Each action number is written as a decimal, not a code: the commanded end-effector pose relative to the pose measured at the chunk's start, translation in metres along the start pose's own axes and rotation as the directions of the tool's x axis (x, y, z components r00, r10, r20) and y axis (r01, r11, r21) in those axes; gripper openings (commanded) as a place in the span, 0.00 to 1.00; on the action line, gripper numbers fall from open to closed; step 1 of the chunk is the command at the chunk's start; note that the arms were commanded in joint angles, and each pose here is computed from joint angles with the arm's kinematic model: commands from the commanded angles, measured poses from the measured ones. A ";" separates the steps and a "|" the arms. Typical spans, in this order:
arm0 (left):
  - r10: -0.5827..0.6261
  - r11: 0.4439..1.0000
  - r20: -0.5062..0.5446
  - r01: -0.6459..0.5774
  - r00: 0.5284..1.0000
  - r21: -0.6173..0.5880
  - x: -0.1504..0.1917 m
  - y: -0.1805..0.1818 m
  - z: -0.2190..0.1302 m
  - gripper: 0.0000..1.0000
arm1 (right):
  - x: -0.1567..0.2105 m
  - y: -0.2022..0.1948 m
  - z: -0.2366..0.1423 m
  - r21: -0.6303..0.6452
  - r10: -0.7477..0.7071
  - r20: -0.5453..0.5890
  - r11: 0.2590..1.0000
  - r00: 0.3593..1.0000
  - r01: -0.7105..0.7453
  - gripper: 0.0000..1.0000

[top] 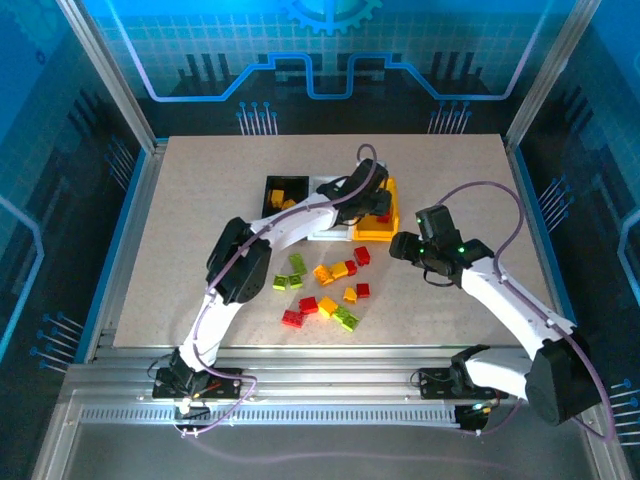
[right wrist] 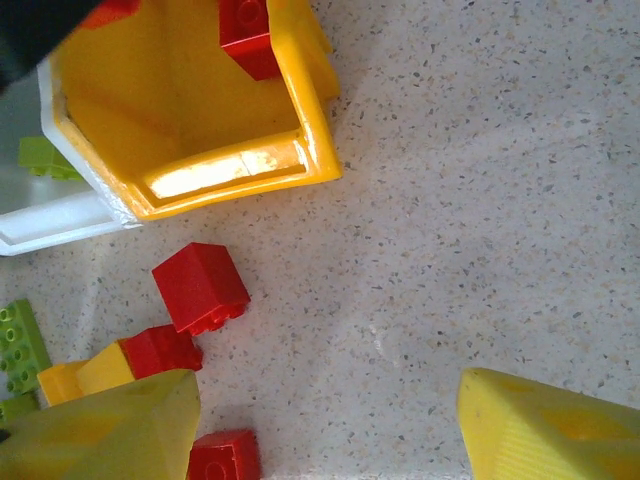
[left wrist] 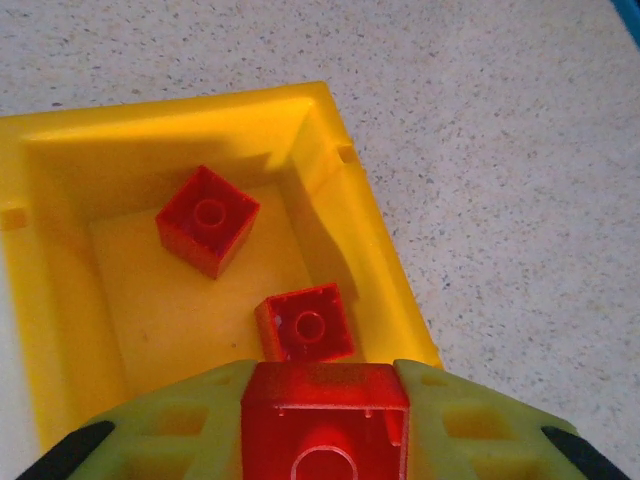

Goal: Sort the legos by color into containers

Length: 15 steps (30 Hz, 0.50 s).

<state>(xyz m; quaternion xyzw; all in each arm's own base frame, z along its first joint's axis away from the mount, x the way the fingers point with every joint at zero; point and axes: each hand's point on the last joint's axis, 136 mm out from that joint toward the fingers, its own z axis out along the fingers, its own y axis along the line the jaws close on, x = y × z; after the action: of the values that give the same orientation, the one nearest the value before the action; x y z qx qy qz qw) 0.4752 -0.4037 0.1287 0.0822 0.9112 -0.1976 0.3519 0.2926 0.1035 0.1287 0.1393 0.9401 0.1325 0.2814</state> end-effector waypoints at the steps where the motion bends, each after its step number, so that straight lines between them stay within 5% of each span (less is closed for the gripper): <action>1: 0.021 1.000 -0.034 -0.021 0.999 -0.020 0.003 0.002 0.009 0.35 | 0.001 -0.005 -0.003 -0.004 0.022 0.001 1.000 1.000 -0.022 0.70; 9: -0.001 1.000 -0.012 0.001 1.000 0.019 -0.011 -0.010 -0.001 0.66 | 0.000 0.002 -0.003 -0.042 0.019 -0.005 0.999 1.000 -0.019 0.71; 15: -0.051 0.993 0.048 0.045 0.998 0.112 -0.028 -0.027 -0.047 0.91 | 0.010 0.017 0.001 -0.108 -0.028 -0.069 0.994 0.997 0.021 0.72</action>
<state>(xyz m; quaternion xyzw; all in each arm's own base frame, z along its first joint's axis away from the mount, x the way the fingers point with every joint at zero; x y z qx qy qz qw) 0.4719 -0.4072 0.1240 0.0820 0.9163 -0.2044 0.3345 0.2892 0.1133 0.1293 0.1268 0.9407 0.1642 0.2684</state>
